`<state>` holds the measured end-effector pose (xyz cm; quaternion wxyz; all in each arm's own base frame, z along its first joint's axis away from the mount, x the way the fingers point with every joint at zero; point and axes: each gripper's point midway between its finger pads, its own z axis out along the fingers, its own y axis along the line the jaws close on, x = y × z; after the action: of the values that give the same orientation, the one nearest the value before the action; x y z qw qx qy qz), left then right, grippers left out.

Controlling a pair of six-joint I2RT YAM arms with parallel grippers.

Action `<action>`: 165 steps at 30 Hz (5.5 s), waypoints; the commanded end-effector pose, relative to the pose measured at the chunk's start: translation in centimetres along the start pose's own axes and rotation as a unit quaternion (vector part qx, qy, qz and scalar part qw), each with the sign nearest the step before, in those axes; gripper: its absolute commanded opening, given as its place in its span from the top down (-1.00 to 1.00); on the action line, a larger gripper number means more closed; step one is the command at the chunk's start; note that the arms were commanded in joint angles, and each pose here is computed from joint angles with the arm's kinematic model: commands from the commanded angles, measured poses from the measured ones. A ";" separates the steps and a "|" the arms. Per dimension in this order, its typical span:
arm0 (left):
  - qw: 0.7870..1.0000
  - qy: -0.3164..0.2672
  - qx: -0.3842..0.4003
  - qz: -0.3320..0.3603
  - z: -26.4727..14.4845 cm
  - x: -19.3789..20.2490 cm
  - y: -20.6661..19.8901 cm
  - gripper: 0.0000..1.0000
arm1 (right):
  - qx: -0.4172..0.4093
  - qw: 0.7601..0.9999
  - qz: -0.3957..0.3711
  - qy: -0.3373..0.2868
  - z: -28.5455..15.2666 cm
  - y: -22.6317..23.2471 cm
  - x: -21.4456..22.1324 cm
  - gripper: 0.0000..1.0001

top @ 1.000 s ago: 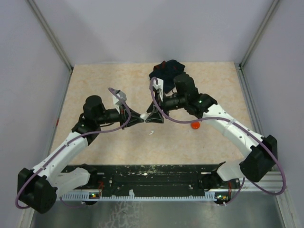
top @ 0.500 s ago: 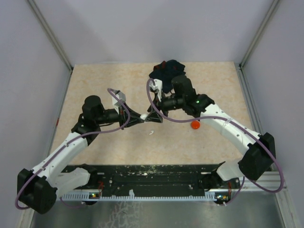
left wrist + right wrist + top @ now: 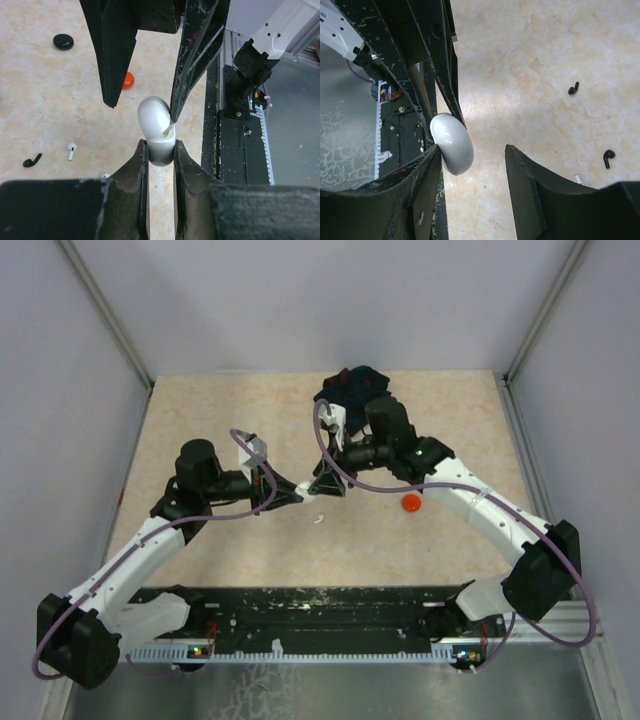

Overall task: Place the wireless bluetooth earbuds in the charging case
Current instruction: Open the charging case, then pick up the earbud from the center of the board, then place the earbud in the charging case.

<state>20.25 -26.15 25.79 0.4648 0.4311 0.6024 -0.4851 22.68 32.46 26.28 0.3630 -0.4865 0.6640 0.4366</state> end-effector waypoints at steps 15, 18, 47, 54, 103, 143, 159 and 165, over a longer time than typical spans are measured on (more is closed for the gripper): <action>0.994 0.009 0.017 0.110 -1.0 -0.5 -1.2 0.99 | 0.001 0.999 -0.007 -0.032 -1.5 0.1 -2.8 -0.05; 0.994 0.016 0.033 0.107 -0.8 -0.3 -1.4 1.00 | -0.003 0.999 -0.008 -0.037 -1.6 0.3 -3.0 -0.05; 0.928 0.084 -0.345 0.113 -7.0 2.5 10.0 1.00 | 0.269 0.949 0.133 0.099 0.7 -6.8 11.0 -0.08; 0.922 0.077 -0.359 0.120 -7.6 2.2 10.1 1.00 | 0.323 0.922 0.187 0.108 4.4 -8.5 14.0 0.00; 0.922 0.072 -0.362 0.117 -7.7 2.0 10.1 1.00 | 0.389 0.871 0.169 0.248 8.2 -9.1 21.0 0.59; 0.963 -0.073 -0.137 0.219 -2.7 -2.3 3.0 1.00 | 0.395 0.902 -0.123 -0.125 -4.0 -2.8 -6.7 0.75; 0.961 -0.111 -0.160 0.197 -2.8 -3.8 3.6 1.00 | 0.379 0.903 -0.150 -0.138 -0.7 -0.6 -8.2 0.75; 0.960 -0.108 -0.167 0.197 -2.9 -3.5 3.8 1.00 | 0.390 0.897 -0.135 -0.157 -0.8 -0.3 -9.0 0.75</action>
<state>24.22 -23.08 28.03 0.6647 0.4077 0.5362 -0.3232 25.12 34.35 29.76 0.6356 -0.3685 0.6654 0.1318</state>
